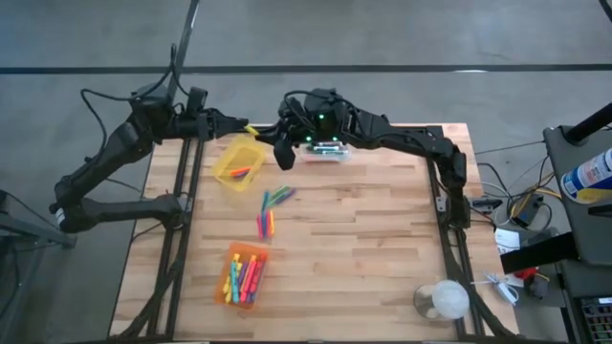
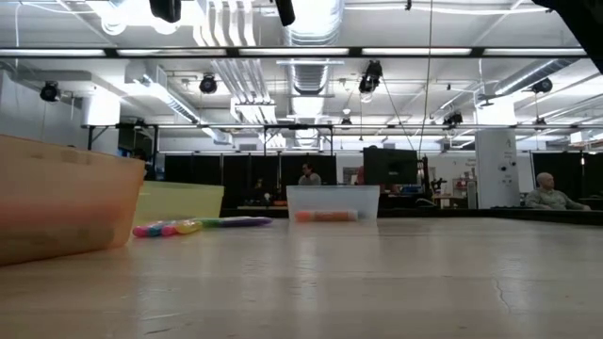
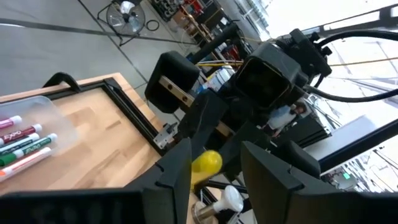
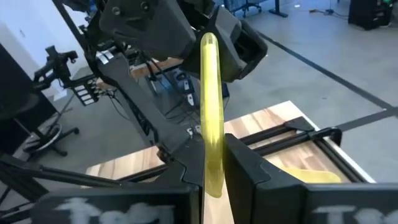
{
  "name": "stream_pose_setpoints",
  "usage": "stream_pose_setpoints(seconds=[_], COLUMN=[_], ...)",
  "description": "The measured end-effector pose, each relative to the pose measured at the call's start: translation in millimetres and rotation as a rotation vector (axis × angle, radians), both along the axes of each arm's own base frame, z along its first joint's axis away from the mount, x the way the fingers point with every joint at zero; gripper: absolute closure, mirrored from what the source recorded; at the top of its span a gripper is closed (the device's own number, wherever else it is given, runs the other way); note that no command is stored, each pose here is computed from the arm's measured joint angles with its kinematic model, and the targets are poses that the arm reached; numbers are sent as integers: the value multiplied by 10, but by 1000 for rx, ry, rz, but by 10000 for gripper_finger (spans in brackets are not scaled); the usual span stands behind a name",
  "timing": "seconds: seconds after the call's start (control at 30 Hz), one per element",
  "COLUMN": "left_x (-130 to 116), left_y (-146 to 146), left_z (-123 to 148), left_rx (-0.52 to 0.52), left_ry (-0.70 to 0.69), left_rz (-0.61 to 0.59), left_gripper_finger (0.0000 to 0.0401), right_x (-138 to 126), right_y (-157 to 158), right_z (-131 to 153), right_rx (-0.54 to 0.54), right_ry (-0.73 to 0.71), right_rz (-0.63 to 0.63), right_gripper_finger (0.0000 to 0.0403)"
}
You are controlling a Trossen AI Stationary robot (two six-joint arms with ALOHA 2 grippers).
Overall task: Pick & Place Markers
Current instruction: Put the right yellow pen into the yellow bin
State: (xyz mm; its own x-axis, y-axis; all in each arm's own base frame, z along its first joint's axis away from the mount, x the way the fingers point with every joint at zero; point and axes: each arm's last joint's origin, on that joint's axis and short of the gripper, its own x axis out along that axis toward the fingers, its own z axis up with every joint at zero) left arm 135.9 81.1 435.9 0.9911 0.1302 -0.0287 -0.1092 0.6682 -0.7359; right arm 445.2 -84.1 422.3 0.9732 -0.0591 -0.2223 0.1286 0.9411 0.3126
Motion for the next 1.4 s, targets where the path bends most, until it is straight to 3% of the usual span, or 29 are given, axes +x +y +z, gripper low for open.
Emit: stream_pose_setpoints(seconds=[0.23,0.5,0.77,0.97,1.13,1.4], left_x=[34,64,63,53,79,177], left_y=[22,46,53,85,142,300], left_z=[-16,-36,-40,-86,-267,-738], left_rx=[-3,13,31,58,30,2], left_ry=[10,25,32,85,257,746], left_rz=[-3,1,26,90,156,270], left_gripper_finger=[279,353,367,361,361,361], right_x=[5,11,12,-19,-50,-41], right_y=[-10,-20,-18,49,145,268], right_z=[8,35,50,-85,-206,-223], right_rx=[16,6,-9,19,-5,-45], right_ry=[-15,-44,-56,93,226,247], right_rz=[-6,-42,-61,-37,2,37], right_gripper_finger=[374,371,303,242,210,208])
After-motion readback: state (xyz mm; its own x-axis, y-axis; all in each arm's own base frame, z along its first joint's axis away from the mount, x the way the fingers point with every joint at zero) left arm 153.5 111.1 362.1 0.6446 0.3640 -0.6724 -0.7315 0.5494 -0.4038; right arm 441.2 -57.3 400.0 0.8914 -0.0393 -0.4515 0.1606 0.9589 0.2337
